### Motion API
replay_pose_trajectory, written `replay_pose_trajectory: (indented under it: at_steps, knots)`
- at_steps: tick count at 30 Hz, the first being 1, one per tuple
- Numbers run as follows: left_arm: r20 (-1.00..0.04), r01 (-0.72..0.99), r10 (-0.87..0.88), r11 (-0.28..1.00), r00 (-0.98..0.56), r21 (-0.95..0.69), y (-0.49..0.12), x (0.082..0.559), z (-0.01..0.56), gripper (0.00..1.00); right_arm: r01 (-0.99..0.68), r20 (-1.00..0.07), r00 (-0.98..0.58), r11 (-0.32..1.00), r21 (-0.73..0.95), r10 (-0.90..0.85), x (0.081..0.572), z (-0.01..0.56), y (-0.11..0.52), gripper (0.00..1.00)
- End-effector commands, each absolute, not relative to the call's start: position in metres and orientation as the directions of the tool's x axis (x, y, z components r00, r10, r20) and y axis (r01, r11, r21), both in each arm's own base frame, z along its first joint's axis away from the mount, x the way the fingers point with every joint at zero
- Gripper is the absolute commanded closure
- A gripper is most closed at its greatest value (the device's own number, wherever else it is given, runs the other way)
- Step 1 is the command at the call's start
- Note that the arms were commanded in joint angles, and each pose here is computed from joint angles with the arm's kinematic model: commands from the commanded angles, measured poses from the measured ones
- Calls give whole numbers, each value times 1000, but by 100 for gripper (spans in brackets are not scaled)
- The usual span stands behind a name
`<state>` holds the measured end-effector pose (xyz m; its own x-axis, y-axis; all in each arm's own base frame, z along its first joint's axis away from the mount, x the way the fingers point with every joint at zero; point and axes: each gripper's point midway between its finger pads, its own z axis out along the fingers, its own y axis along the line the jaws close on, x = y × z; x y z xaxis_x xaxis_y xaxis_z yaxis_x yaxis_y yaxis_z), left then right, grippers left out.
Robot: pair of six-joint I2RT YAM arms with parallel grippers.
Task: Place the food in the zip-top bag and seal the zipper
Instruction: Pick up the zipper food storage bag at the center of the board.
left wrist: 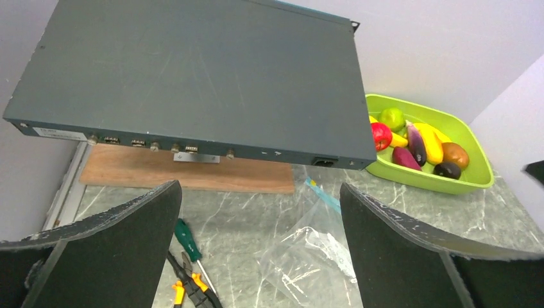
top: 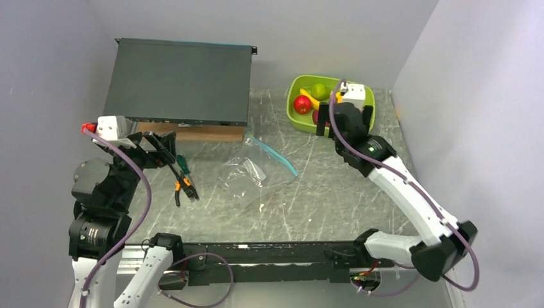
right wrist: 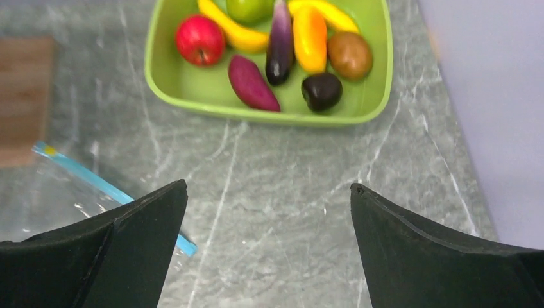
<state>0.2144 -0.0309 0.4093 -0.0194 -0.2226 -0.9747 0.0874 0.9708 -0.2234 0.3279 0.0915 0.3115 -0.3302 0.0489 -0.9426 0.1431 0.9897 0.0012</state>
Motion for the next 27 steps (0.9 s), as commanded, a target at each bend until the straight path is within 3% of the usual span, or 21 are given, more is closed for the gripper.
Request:
replay_pose_trajectory:
  at_steps: [1, 4, 7, 10, 14, 22, 27]
  knots:
    - [-979, 147, -205, 968, -17, -206, -40, 208, 411, 1, 151, -918, -395, 988, -33, 29, 339, 293, 98, 0]
    - [-974, 221, -224, 949, -36, -227, -54, 206, 406, 1, 55, -882, -470, 998, -5, 22, 352, 273, 128, 0]
    - [-970, 284, -230, 927, -81, -243, -67, 202, 399, 1, -181, -858, -513, 978, 105, -3, 358, 254, 174, 0]
    - [-959, 336, -234, 901, -158, -275, -80, 198, 387, 1, -367, -801, -598, 876, 312, 35, 361, 229, 209, 0]
    - [-934, 374, -242, 867, -263, -330, -93, 188, 361, 1, -487, -736, -674, 708, 511, 68, 364, 202, 236, 0]
    - [-847, 408, -272, 782, -456, -471, -116, 160, 300, 1, -507, -623, -781, 536, 675, 46, 376, 160, 266, 0]
    - [-796, 386, -296, 752, -527, -535, -122, 150, 268, 1, -434, -555, -830, 562, 704, 53, 386, 127, 267, 0]
